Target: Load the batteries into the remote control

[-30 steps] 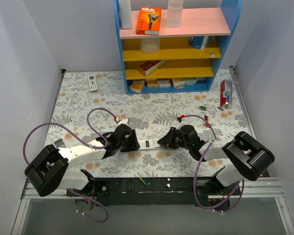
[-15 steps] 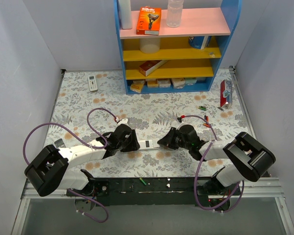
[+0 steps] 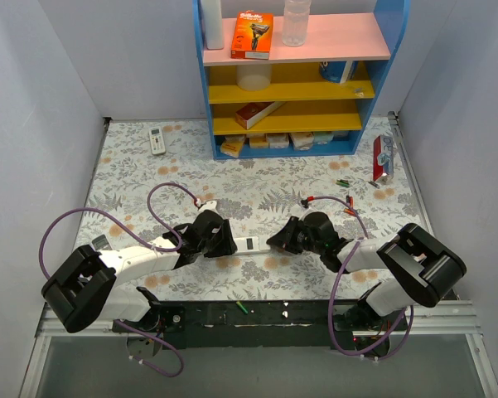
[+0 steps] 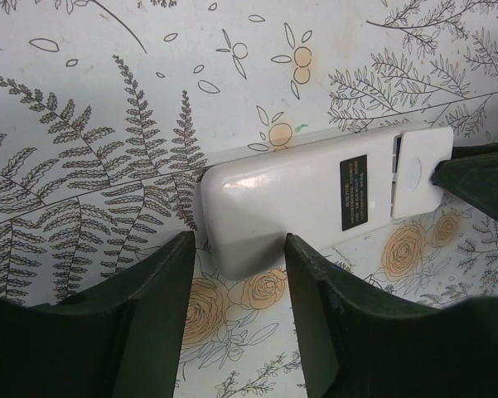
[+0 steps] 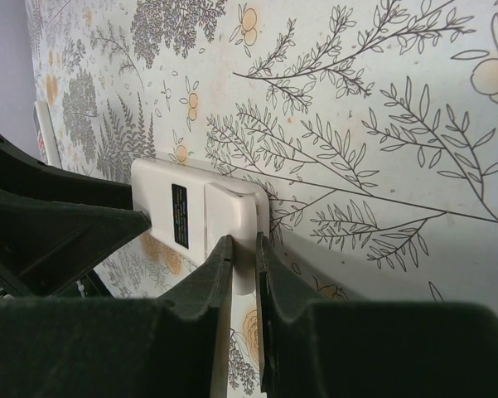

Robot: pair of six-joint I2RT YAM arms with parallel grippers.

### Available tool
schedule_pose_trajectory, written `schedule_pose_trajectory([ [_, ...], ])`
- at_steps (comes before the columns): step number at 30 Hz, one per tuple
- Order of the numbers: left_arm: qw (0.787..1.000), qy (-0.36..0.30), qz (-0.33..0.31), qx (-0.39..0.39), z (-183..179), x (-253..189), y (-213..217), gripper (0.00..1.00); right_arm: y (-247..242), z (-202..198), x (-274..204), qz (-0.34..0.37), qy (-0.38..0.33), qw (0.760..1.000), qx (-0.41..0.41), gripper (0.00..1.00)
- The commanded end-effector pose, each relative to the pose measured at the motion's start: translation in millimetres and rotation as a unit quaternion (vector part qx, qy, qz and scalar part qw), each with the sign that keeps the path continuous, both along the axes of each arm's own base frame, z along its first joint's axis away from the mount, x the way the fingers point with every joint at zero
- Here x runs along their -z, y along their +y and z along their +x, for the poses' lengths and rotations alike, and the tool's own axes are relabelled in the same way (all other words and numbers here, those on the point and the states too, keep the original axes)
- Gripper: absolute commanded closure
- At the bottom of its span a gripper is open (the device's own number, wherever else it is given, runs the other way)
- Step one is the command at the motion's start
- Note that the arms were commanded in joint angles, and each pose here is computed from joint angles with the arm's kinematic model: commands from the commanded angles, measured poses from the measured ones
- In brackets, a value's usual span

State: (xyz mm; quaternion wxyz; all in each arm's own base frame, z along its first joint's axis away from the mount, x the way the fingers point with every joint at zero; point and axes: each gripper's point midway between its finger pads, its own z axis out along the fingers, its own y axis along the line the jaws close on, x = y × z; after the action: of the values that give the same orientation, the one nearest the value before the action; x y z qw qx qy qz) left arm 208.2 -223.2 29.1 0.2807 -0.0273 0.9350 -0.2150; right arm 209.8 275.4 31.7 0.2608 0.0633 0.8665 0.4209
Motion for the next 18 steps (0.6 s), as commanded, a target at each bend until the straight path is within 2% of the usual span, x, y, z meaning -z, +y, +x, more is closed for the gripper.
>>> schedule_pose_trajectory([
  [1, 1.0, 0.011, 0.02, -0.001, -5, 4, 8, 0.53, -8, -24, 30, -0.048, 0.055, 0.997, -0.031, 0.87],
  [18, 1.0, 0.005, 0.027, -0.006, -4, 5, 12, 0.52, -11, -28, 47, -0.107, 0.062, 0.989, -0.081, 0.8],
])
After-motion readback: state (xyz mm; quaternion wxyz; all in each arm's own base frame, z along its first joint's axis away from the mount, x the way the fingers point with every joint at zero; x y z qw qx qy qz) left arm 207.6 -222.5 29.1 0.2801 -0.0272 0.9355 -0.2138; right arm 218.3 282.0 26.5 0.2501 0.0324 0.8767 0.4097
